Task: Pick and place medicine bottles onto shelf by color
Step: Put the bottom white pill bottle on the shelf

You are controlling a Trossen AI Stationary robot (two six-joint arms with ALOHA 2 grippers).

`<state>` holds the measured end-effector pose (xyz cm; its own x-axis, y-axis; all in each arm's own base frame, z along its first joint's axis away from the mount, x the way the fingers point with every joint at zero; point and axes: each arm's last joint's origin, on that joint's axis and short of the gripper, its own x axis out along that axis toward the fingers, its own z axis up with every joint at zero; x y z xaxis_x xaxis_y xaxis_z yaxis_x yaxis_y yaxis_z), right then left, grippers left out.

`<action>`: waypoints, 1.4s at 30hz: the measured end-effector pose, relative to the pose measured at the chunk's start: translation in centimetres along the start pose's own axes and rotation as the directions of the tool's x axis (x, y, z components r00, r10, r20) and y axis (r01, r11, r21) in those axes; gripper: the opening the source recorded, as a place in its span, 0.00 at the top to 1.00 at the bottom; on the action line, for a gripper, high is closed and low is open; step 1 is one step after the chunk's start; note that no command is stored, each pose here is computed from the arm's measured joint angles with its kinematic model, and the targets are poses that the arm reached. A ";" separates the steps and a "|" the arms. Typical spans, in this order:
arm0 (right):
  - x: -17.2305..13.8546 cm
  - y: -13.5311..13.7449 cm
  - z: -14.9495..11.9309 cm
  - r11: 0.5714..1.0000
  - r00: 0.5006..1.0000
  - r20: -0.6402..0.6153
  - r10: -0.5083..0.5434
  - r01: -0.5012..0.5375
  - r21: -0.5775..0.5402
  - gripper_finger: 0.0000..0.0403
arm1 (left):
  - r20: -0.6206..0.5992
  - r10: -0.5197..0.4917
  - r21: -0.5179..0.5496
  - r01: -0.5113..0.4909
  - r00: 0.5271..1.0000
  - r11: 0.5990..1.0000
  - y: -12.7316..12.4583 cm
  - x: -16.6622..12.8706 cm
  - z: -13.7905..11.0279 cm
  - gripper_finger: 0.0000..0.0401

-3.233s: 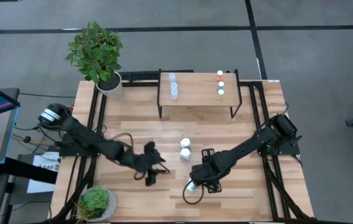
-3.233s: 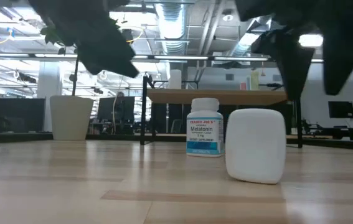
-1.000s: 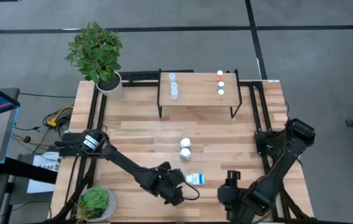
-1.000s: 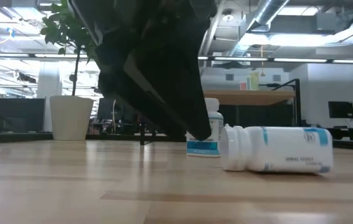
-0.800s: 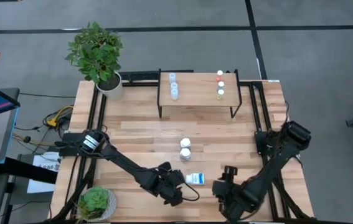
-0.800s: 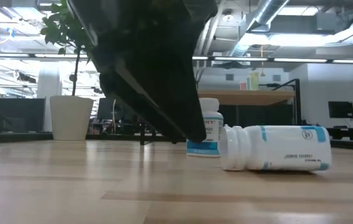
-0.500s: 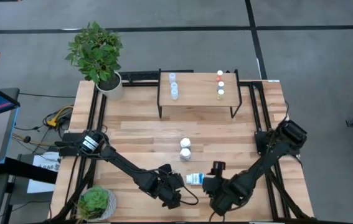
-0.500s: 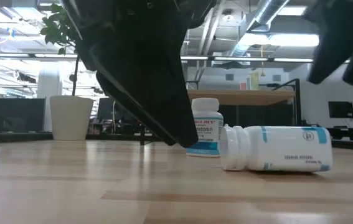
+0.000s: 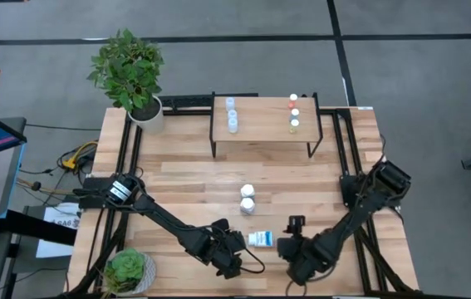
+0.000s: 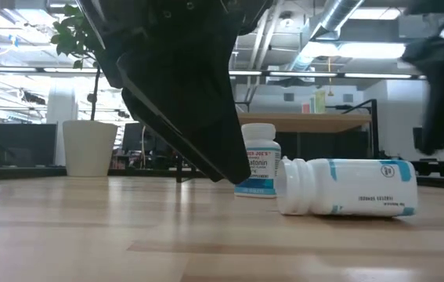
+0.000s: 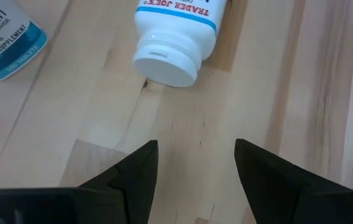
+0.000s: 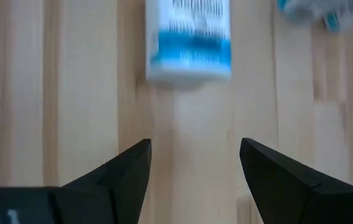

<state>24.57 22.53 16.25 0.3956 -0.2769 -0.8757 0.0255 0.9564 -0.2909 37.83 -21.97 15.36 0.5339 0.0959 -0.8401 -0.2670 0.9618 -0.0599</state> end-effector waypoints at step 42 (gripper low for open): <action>0.1 -3.6 -2.9 0.913 0.772 0.613 0.170 -0.357 0.196 0.34 | 0.023 -0.058 0.032 0.058 0.998 0.998 -0.2 0.1 0.7 0.50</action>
<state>21.86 18.80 16.09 0.8720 0.0060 -0.4894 0.0617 0.9906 0.1221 38.46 -21.94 15.68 0.5670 0.0455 -0.8225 -0.2098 0.9735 -0.0907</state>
